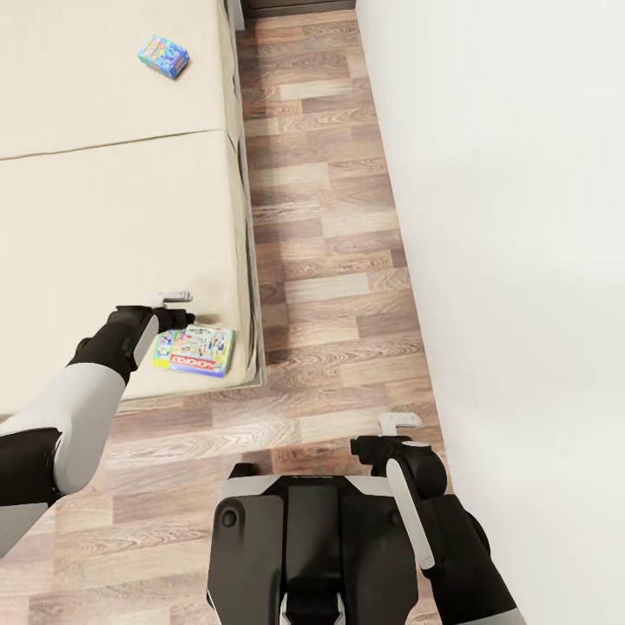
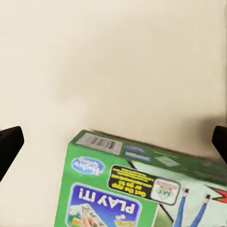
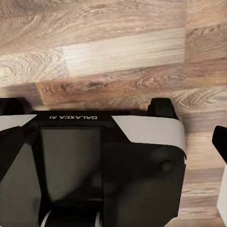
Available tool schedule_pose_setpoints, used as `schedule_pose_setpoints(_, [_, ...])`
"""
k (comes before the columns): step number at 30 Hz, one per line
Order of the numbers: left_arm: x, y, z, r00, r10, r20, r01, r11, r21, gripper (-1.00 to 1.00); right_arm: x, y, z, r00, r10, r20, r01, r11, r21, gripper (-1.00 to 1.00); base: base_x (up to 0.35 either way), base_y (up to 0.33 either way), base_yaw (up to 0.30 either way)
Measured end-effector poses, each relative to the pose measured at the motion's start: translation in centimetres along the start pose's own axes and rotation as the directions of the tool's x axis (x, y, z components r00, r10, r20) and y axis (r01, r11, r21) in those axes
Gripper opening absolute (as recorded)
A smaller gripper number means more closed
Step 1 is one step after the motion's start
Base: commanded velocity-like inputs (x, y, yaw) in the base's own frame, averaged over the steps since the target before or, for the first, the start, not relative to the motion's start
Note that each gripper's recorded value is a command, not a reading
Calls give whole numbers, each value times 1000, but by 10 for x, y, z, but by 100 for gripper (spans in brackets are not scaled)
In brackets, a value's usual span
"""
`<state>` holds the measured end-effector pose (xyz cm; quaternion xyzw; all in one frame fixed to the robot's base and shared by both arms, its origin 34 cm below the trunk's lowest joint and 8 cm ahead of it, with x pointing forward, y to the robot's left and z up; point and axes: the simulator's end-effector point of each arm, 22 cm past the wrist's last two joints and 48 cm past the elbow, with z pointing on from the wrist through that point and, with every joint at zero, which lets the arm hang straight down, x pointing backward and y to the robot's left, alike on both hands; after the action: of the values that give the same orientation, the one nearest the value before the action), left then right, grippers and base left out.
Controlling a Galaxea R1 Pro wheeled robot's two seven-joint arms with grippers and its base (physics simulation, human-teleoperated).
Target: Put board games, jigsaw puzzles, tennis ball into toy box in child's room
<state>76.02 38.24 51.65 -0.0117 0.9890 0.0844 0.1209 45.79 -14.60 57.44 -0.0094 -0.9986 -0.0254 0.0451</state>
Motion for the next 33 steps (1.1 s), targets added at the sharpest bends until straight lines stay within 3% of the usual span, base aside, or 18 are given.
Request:
schedule_pose_setpoints(6, [-5,1,0,1000,4,24,-4,1000,-2,100,0,0,0,1000,0,0,0,1000,0,100,-119,-108,0])
schedule_pose_setpoints(33, [-4,1,1,1000,4,24,-4,1000,-2,100,0,0,0,1000,0,0,0,1000,0,100,-60,-28,0])
